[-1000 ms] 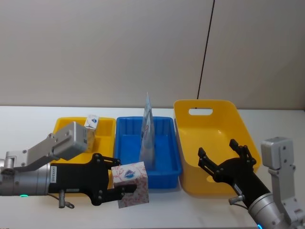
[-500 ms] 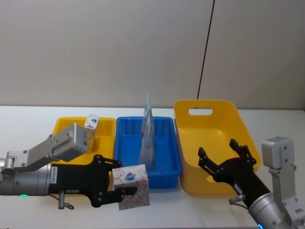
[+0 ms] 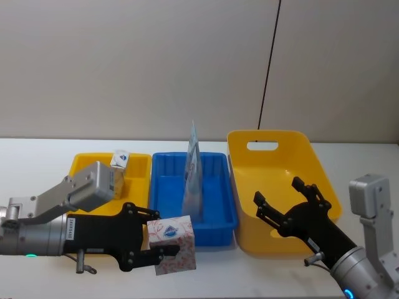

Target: Bimanual collaborative sorting of washing and personal care products

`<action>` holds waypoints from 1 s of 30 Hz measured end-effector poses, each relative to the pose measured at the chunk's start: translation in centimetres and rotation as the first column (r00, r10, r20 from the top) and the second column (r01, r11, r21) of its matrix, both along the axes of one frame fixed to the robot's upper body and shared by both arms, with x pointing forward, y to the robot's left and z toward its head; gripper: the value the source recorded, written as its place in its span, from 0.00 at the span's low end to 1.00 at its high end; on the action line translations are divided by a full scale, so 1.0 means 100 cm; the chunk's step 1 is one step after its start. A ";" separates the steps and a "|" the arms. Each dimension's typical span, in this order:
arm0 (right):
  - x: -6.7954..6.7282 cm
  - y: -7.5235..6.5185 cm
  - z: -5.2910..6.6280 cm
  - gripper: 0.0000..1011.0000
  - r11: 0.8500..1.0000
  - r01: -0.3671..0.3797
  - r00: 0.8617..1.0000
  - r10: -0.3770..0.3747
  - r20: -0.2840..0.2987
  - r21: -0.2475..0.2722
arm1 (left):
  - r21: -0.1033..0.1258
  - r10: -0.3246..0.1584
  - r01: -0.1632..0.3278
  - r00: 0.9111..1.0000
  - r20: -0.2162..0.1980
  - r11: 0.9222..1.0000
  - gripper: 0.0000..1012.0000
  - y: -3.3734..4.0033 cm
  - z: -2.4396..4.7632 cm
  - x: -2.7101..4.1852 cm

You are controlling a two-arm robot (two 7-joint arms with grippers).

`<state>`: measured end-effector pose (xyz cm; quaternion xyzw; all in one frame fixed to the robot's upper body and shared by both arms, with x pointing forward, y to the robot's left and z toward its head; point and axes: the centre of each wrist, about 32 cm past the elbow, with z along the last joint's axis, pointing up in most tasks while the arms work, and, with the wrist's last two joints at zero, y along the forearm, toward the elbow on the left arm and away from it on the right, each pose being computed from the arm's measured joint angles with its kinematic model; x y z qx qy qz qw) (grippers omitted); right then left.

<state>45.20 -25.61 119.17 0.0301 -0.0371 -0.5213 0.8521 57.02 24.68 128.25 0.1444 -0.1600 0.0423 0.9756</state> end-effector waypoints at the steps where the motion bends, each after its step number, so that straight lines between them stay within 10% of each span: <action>1: 0.002 -0.003 0.000 0.99 1.000 -0.024 1.000 0.024 0.005 0.000 | 0.000 0.000 0.000 1.000 0.000 1.000 0.40 0.0000 0.0000 0.0000; 18: 0.031 -0.035 0.002 0.99 0.966 -0.250 0.965 0.254 0.060 -0.067 | 0.001 -0.003 0.003 1.000 0.000 1.000 0.40 0.0001 0.0000 0.0003; 30: 0.061 -0.056 0.005 0.99 0.893 -0.427 0.895 0.440 0.076 -0.142 | 0.001 -0.003 0.003 1.000 0.000 1.000 0.40 0.0001 0.0000 0.0003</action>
